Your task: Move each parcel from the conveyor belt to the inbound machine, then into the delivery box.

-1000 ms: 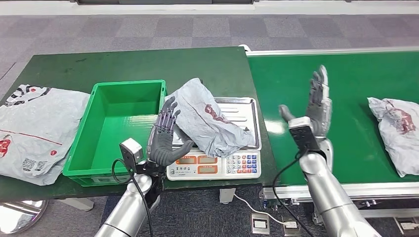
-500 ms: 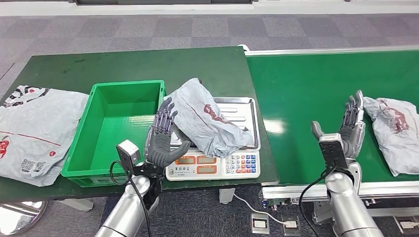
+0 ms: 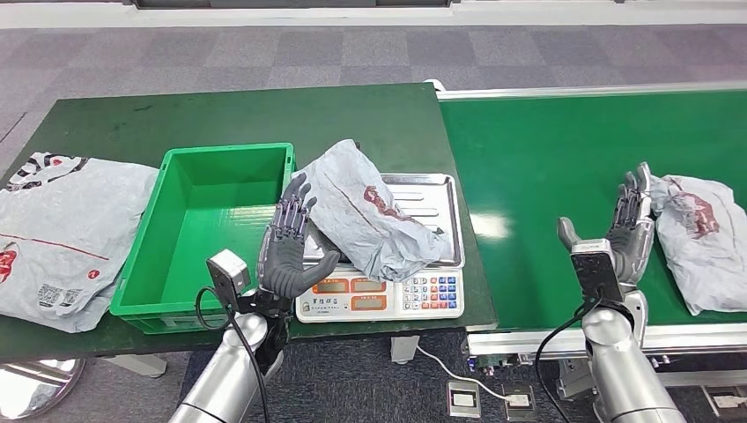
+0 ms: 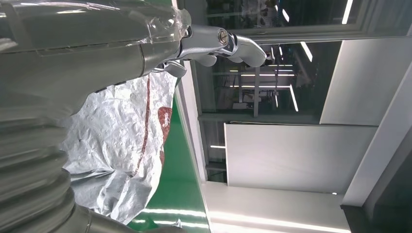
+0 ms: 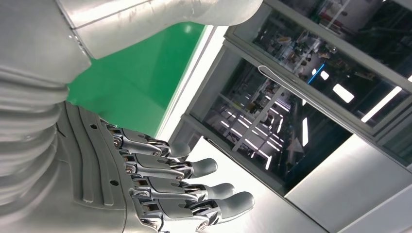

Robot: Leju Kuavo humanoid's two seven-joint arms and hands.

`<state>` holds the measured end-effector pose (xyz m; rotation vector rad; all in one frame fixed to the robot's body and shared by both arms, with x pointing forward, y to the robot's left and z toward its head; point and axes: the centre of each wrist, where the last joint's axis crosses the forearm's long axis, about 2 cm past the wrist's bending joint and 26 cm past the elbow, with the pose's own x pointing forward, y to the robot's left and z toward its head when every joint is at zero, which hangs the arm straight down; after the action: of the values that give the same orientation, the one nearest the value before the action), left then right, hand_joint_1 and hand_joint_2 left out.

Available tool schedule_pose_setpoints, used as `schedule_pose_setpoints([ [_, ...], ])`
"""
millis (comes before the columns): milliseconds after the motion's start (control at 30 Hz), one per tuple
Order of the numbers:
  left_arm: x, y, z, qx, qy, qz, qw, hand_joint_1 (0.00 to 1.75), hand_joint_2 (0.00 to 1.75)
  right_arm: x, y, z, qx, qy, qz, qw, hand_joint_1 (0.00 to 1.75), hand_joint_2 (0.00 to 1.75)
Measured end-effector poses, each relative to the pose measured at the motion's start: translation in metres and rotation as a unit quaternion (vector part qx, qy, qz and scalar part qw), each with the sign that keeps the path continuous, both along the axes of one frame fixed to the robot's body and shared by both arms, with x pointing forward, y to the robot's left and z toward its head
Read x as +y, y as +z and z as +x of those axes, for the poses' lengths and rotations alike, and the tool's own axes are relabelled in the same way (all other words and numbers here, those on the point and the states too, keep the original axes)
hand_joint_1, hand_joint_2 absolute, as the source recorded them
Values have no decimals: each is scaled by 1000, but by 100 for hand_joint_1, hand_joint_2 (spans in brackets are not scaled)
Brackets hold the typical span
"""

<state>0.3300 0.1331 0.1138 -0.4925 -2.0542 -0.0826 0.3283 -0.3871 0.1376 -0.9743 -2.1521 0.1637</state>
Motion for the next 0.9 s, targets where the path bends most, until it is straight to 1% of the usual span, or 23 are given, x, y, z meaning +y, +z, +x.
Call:
schedule_pose_setpoints([
  [700,0,0,0,-2,-1,3,1000,0,175,-1,-1,-1,3,0,3,1000,0,175],
  [767,-8,5,6,-13,-17,34,999,0,175,3,-10,-6,24,18,23,999,0,175],
  [833,-29,15,19,-30,-57,100,993,0,175,17,-31,-18,51,44,60,996,0,175],
  [900,-50,24,28,-42,-93,146,984,0,175,38,-53,-34,69,54,96,991,0,175],
])
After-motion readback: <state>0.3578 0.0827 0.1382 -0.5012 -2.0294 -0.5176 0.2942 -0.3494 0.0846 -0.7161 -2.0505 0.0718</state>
